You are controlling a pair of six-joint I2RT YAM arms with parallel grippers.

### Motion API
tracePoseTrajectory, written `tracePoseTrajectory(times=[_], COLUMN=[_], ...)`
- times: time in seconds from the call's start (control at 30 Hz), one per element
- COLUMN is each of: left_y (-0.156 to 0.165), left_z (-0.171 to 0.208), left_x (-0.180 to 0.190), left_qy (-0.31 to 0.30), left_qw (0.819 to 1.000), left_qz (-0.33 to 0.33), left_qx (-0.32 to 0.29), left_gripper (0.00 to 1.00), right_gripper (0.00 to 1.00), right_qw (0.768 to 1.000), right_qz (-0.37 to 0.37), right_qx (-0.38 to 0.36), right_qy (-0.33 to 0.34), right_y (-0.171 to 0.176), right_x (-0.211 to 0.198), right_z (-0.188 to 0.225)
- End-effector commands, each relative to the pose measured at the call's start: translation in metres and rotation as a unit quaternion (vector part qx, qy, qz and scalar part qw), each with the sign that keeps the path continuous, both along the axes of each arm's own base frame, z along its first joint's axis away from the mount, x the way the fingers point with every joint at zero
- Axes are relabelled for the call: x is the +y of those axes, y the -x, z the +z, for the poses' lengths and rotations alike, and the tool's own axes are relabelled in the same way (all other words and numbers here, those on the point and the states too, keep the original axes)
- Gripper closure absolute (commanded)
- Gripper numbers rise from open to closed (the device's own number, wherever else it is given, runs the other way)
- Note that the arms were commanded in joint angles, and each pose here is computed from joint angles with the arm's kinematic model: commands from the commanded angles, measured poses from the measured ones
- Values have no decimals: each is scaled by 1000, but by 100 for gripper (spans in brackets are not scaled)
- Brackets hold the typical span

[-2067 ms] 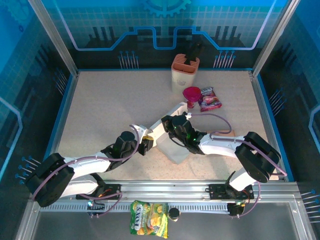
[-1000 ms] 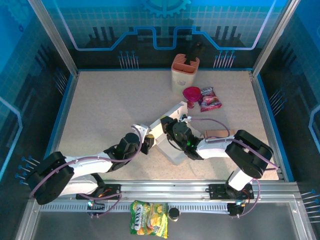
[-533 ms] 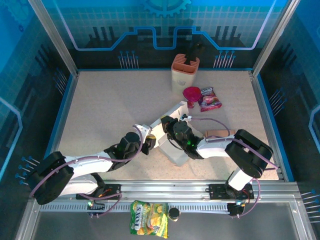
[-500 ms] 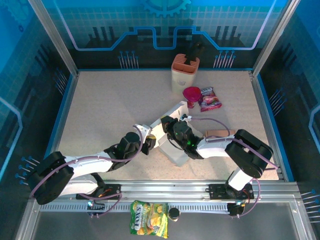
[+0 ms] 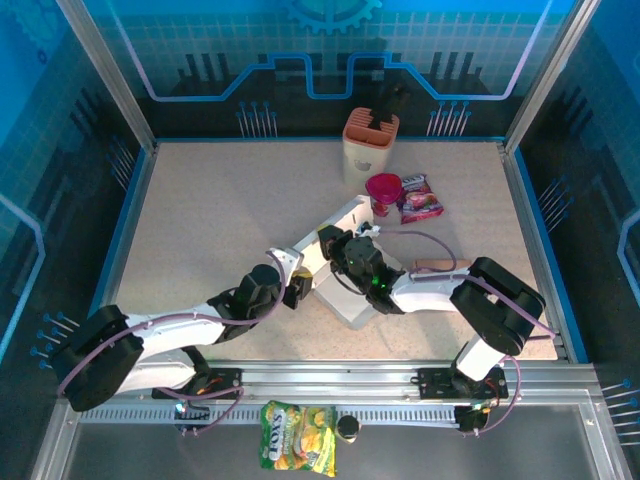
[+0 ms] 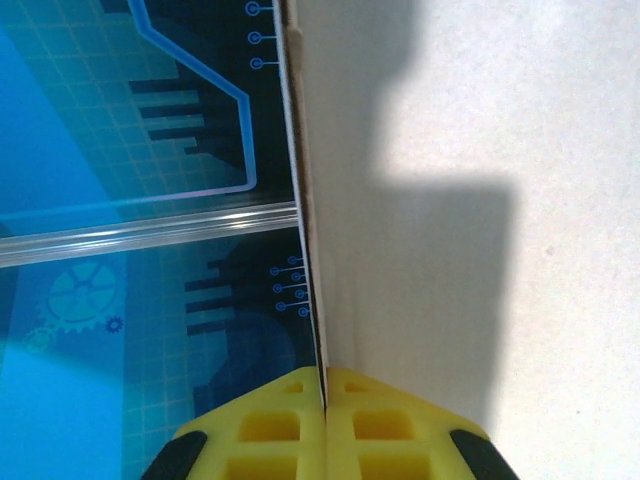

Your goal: Fold the paper box

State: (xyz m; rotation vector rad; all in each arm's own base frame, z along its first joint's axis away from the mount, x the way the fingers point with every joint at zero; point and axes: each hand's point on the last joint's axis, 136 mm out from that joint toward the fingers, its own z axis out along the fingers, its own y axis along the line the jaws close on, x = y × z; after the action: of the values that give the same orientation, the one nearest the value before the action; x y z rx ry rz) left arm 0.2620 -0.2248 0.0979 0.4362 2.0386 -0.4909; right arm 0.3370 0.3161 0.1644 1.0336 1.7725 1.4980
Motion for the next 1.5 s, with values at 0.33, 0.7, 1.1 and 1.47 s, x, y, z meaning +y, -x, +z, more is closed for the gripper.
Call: tracePoseTrajectory(times=[0.33,0.7,1.1,1.47], left_y=[-6,1,7,6], left_z=[-2,7,9,10], left_x=[6,3,-2,30], left_qy=[-24,-9,-20,-12], left_qw=[999,1000,999,999], left_qz=[18,0,-28,53], left_qx=[-10,-12,-8,-8], left_gripper=[68,64,59,41], right_gripper=[100,100,100,100], right_qw=[996,992,991,989], right_qz=[43,70,77,92], right_qx=[-61,-91,-88,-95], right_qy=[-45,-59,-65,-69], right_y=[-1,-7,-11,-13], right_x=[14,19,23,33], right_z=[7,14,11,25])
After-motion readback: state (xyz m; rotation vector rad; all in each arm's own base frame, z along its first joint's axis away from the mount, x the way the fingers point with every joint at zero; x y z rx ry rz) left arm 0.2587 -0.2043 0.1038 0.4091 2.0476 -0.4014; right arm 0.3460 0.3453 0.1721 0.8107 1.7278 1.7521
